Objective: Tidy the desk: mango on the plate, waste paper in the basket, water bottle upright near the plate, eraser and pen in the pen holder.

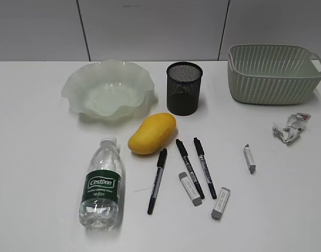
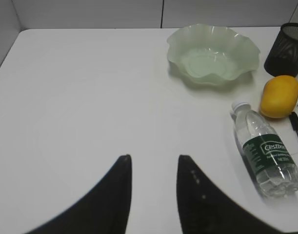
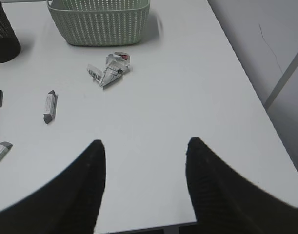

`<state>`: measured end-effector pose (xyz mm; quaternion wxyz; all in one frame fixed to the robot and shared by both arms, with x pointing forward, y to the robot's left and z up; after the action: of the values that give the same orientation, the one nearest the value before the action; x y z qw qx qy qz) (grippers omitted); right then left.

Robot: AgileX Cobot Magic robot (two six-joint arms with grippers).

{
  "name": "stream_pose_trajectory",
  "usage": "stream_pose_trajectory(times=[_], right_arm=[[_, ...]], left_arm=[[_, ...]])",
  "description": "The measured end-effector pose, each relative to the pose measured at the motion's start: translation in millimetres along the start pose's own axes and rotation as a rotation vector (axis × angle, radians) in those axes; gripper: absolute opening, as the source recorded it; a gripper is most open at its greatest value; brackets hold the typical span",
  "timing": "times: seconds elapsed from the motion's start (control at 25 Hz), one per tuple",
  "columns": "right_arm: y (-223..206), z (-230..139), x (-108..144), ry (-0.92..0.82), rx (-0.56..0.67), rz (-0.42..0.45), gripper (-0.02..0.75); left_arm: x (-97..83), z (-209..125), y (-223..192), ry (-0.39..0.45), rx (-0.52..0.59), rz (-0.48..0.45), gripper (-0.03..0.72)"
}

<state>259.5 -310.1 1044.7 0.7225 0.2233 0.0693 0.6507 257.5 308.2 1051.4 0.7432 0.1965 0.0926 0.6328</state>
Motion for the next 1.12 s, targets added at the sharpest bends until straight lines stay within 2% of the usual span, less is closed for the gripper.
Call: stream_pose_trajectory(times=[0.16,0.28,0.36,0.44,0.48,0.56,0.68,0.8,0.92,1.04,1.12], right_arm=[[0.0,0.0,0.0,0.000,0.000,0.000,0.424],[0.0,0.0,0.0,0.000,0.000,0.000,0.424],[0.0,0.0,0.0,0.000,0.000,0.000,0.424],[0.0,0.0,0.0,0.000,0.000,0.000,0.424],[0.0,0.0,0.0,0.000,0.000,0.000,0.424],[0.0,0.0,0.0,0.000,0.000,0.000,0.424],[0.0,0.0,0.0,0.000,0.000,0.000,0.424],[0.0,-0.1,-0.1,0.000,0.001,0.000,0.424],[0.0,-0.1,-0.1,0.000,0.001,0.000,0.424],[0.0,-0.1,-0.1,0.000,0.001,0.000,0.424],[0.0,-0.1,-0.1,0.000,0.001,0.000,0.424]], left_arm=[[-7.1,4.5,-5.7,-0.005,0.027,-0.060,0.246],[-21.4,26.4,-20.8,-0.105,0.012,-0.181,0.288],[-35.3,48.1,-40.6,-0.140,-0.036,-0.291,0.356],[-47.3,66.4,-65.4,-0.151,-0.060,-0.383,0.476],[-53.2,73.6,-81.7,-0.126,-0.043,-0.428,0.529],[-64.2,78.2,-119.2,-0.130,0.051,-0.513,0.614],[-81.6,78.4,-176.5,-0.145,0.215,-0.602,0.641],[-113.8,86.2,-220.2,-0.264,0.269,-0.640,0.633],[-162.1,91.5,-255.9,-0.399,0.297,-0.645,0.629],[-207.8,80.8,-288.5,-0.473,0.395,-0.640,0.629],[-227.0,68.3,-313.6,-0.496,0.483,-0.618,0.630]])
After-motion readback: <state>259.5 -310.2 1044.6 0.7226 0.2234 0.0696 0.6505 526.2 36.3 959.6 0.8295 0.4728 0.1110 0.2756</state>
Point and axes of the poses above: a point on each arm's last joint axis where the gripper is mounted, y pointing back along that axis away from the gripper, x along the wrist's bending axis when the last joint is at zero, z = x × y, the point moved 3 cm from there along -y, pointing out along that axis toward the gripper, and after that the axes turned 12 degrees about -y, right-handed, at the moved point
